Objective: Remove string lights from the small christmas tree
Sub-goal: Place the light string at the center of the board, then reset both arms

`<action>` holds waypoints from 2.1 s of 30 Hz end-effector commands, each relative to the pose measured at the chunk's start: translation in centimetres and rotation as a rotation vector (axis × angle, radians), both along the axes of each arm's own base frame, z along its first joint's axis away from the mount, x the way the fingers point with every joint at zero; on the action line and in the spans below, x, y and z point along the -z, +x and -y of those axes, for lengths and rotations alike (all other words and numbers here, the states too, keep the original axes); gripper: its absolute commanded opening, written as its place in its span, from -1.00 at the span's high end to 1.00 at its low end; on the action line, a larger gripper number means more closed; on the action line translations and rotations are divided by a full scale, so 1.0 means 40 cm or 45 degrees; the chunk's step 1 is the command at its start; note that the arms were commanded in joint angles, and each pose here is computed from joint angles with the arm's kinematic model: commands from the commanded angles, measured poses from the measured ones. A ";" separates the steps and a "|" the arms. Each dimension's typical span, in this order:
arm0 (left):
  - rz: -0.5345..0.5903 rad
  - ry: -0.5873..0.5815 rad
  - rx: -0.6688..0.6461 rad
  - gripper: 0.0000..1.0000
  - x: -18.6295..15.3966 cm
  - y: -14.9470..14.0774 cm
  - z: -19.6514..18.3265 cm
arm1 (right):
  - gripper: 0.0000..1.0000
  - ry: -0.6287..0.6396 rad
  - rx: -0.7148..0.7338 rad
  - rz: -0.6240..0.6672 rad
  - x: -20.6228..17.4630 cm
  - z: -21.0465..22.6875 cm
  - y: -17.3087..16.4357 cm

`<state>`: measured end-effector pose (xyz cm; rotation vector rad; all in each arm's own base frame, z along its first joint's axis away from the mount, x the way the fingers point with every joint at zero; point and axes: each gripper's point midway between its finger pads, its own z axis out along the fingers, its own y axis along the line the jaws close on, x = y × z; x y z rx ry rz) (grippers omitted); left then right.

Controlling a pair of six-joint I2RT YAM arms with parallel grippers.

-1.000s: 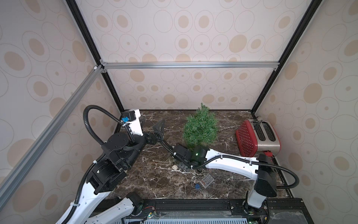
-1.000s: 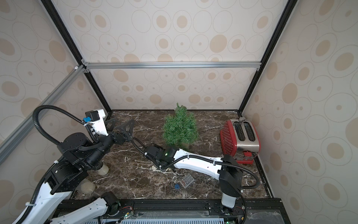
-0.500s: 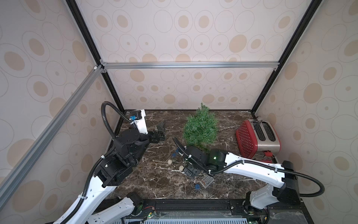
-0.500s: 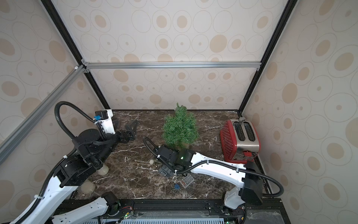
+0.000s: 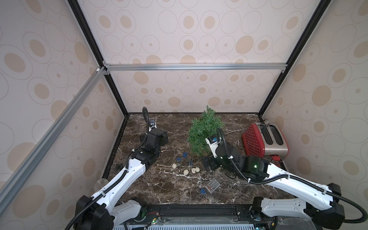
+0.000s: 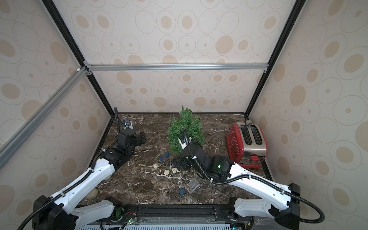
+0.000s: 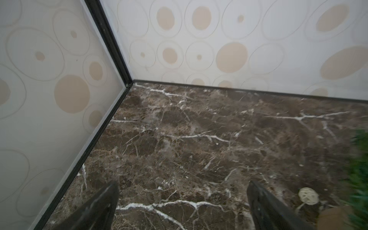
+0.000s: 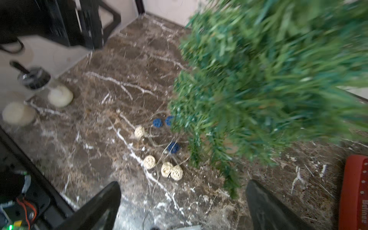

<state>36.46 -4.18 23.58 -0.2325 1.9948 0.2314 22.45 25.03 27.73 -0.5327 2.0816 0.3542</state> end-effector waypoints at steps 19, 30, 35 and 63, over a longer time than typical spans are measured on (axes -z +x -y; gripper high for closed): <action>-0.020 0.381 -0.187 -0.99 0.179 0.136 -0.219 | -0.99 0.166 0.446 0.221 -0.049 0.227 0.129; -0.005 0.146 -0.306 -0.99 0.290 0.051 -0.329 | -0.99 0.227 0.801 0.162 -0.041 0.424 0.216; -0.019 0.152 -0.195 -0.99 0.318 0.087 -0.295 | -0.99 0.228 0.830 0.143 -0.026 0.453 0.284; 0.107 0.148 -0.170 -0.99 0.331 0.054 -0.284 | -1.00 -0.203 0.963 0.399 0.424 0.656 0.402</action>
